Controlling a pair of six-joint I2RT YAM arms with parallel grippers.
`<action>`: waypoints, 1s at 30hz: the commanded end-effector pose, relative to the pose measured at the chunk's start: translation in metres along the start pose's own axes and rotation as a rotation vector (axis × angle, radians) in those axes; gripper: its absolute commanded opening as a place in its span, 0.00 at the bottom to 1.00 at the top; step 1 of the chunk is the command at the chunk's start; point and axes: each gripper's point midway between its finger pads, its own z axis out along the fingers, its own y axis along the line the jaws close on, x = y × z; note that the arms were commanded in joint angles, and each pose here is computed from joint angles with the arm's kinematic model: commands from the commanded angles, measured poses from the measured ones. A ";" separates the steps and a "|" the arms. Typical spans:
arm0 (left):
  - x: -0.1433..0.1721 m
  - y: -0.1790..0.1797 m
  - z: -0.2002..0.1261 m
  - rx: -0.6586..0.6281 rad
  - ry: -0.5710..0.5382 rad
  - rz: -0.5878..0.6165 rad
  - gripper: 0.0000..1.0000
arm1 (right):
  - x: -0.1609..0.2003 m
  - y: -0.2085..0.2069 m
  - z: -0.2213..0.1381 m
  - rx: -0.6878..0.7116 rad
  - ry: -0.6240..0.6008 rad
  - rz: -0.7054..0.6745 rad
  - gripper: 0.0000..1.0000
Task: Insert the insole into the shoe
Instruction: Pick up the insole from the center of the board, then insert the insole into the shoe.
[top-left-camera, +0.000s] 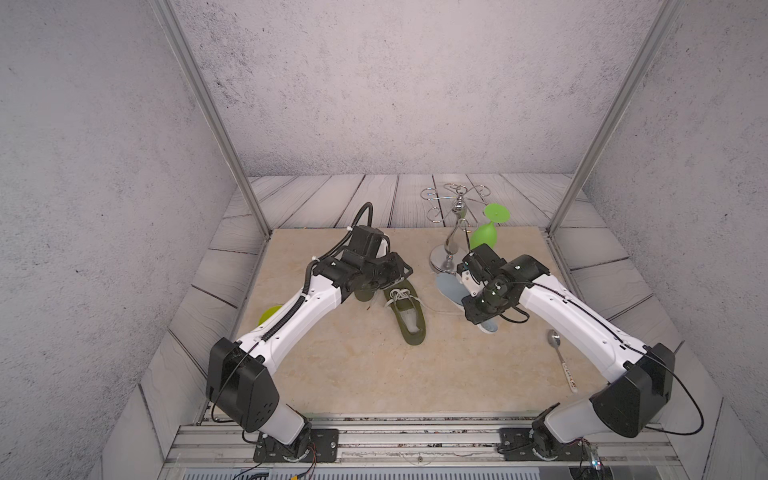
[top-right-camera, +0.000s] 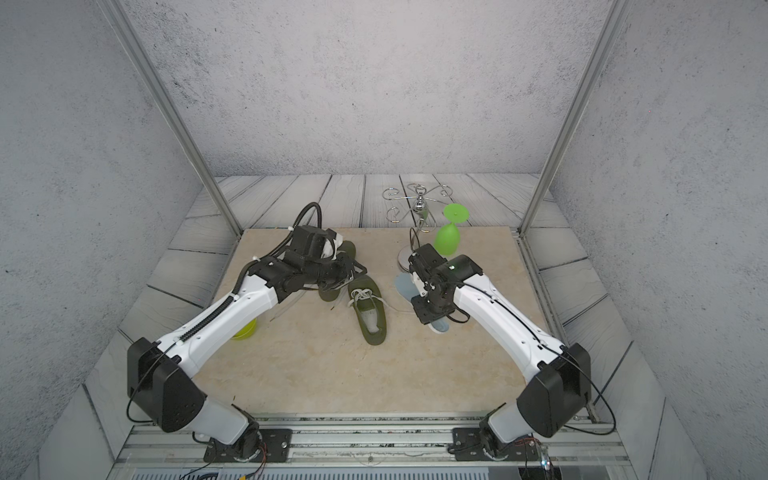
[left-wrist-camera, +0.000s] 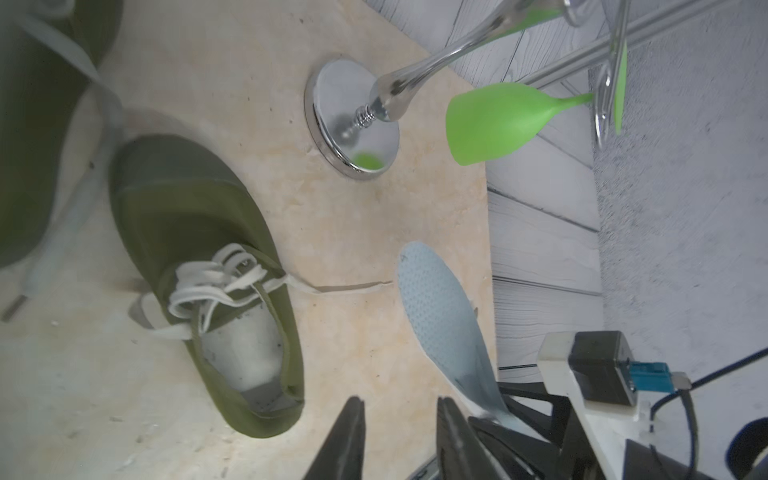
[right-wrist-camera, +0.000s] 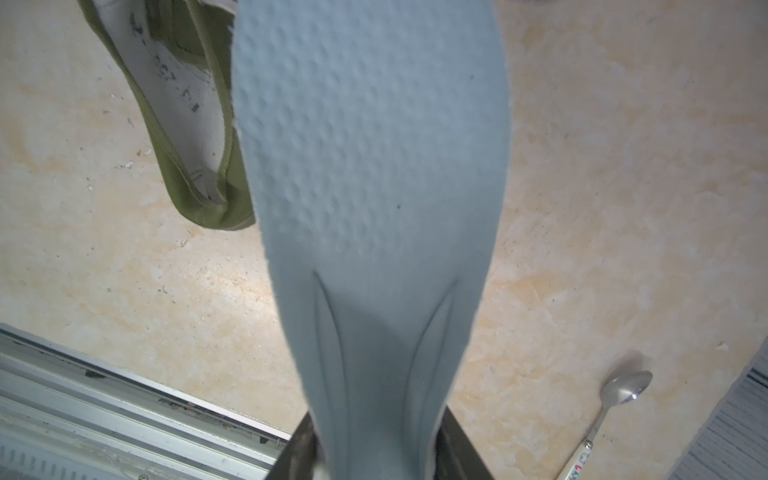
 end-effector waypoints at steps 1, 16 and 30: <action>0.031 0.047 0.005 -0.233 0.175 0.390 0.32 | 0.011 -0.007 -0.013 0.010 -0.039 0.050 0.41; 0.070 0.065 0.061 -0.260 0.302 1.088 0.21 | 0.019 -0.022 -0.010 -0.018 -0.088 0.104 0.40; 0.081 0.085 0.113 -0.324 0.467 1.154 0.26 | 0.022 -0.040 -0.006 -0.020 -0.074 0.135 0.40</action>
